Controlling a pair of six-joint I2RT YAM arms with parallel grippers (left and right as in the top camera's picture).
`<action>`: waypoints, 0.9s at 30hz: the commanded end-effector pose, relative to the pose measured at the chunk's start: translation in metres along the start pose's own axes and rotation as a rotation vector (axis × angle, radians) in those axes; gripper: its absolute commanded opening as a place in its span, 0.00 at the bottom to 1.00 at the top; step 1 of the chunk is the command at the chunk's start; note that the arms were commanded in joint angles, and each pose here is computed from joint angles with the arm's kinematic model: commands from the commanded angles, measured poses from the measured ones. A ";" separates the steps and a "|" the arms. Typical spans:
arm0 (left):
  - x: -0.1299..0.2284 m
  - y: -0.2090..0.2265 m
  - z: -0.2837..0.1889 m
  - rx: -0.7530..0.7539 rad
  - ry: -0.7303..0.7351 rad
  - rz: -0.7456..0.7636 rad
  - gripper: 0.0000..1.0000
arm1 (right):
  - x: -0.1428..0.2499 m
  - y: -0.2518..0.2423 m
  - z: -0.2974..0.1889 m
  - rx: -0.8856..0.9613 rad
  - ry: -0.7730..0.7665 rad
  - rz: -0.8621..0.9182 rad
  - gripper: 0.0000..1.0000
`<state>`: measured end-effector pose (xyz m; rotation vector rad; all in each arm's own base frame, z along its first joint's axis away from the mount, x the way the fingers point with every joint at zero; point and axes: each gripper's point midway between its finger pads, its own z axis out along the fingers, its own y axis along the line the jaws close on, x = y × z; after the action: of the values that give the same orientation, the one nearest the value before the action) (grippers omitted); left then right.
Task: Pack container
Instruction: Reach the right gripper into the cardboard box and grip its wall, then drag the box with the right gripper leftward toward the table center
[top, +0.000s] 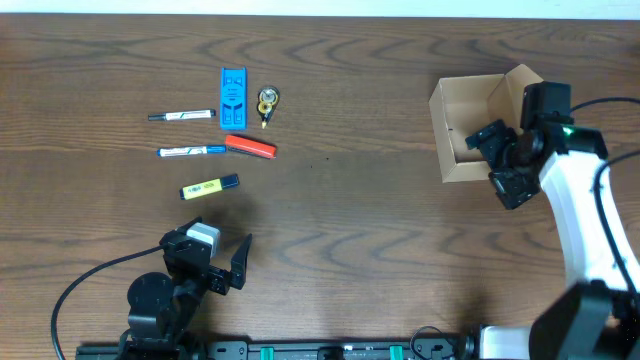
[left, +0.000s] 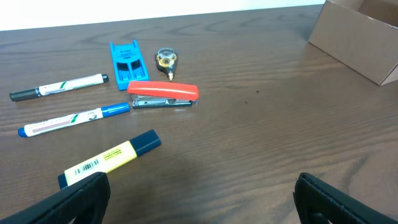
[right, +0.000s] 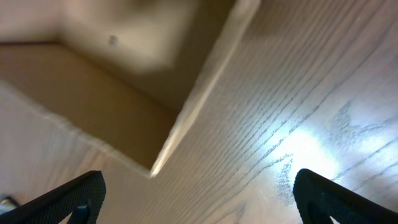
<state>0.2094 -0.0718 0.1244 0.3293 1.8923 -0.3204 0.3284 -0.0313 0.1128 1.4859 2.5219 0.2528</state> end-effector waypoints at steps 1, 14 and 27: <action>0.008 0.001 0.003 -0.002 0.013 -0.021 0.95 | -0.003 0.003 0.011 0.009 0.030 0.037 0.99; 0.008 0.001 0.003 -0.002 0.014 -0.021 0.95 | -0.017 -0.002 0.057 0.097 0.012 0.040 0.79; 0.008 0.001 0.003 -0.002 0.014 -0.021 0.95 | -0.025 0.029 0.022 0.133 -0.091 -0.282 0.01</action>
<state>0.2094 -0.0718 0.1244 0.3289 1.8924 -0.3207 0.3481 -0.0438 0.0764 1.4167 2.6473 0.0453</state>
